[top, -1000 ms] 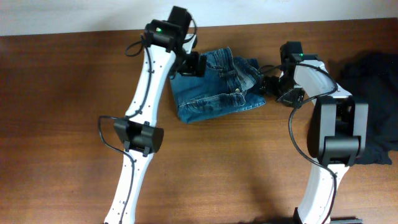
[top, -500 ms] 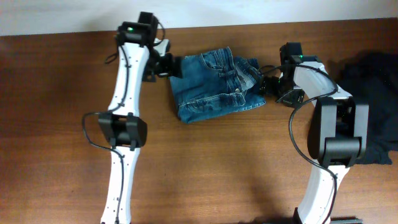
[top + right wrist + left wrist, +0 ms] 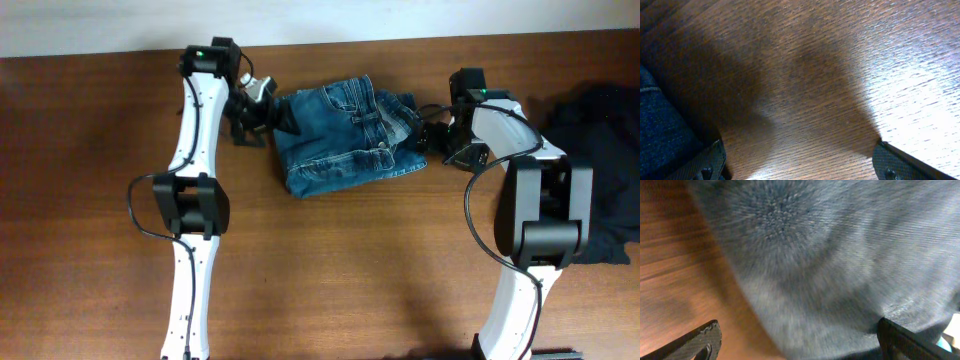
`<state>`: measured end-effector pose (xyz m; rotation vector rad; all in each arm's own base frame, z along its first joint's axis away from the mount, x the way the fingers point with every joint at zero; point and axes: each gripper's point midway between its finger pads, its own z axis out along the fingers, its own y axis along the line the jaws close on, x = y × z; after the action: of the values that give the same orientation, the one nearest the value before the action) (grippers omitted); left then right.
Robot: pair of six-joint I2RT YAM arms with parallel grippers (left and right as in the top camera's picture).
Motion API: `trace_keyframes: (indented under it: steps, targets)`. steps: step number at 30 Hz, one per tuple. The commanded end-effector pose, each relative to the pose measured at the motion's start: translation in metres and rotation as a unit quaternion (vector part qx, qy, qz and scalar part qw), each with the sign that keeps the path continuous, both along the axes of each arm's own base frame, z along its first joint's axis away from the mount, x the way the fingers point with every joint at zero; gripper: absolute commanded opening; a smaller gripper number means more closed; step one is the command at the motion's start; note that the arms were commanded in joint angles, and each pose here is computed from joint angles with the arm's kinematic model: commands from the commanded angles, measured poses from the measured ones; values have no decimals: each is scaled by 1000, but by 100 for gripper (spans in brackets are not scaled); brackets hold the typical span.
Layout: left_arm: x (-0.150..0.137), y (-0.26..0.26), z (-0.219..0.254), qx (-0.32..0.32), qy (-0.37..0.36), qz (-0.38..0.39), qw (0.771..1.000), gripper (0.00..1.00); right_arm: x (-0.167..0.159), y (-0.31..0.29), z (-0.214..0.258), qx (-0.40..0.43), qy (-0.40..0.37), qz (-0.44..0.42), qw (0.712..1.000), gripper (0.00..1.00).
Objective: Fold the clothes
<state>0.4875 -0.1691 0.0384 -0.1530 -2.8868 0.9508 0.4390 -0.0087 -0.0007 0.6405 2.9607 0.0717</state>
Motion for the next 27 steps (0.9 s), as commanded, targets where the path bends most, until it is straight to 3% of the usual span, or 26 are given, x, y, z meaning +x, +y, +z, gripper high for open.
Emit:
trace_keyframes:
  steps: [1,18,20,24,27]
  targets:
    - [-9,-7,-30,-32,39,-6,999,99,-25,24,-50,48,60,10,997,99]
    - [-21,-52,-44,-93,58,-33,993,98,-25,24,-50,48,59,9,997,99]
    - [-21,-52,-45,-93,59,-32,993,89,-25,24,-50,48,59,9,997,99]
    - [-21,-52,-45,-93,58,-33,993,27,-25,24,-50,48,59,9,997,99]
    - [-21,-51,-46,-87,56,-34,994,1,-25,24,-50,48,59,9,997,99]
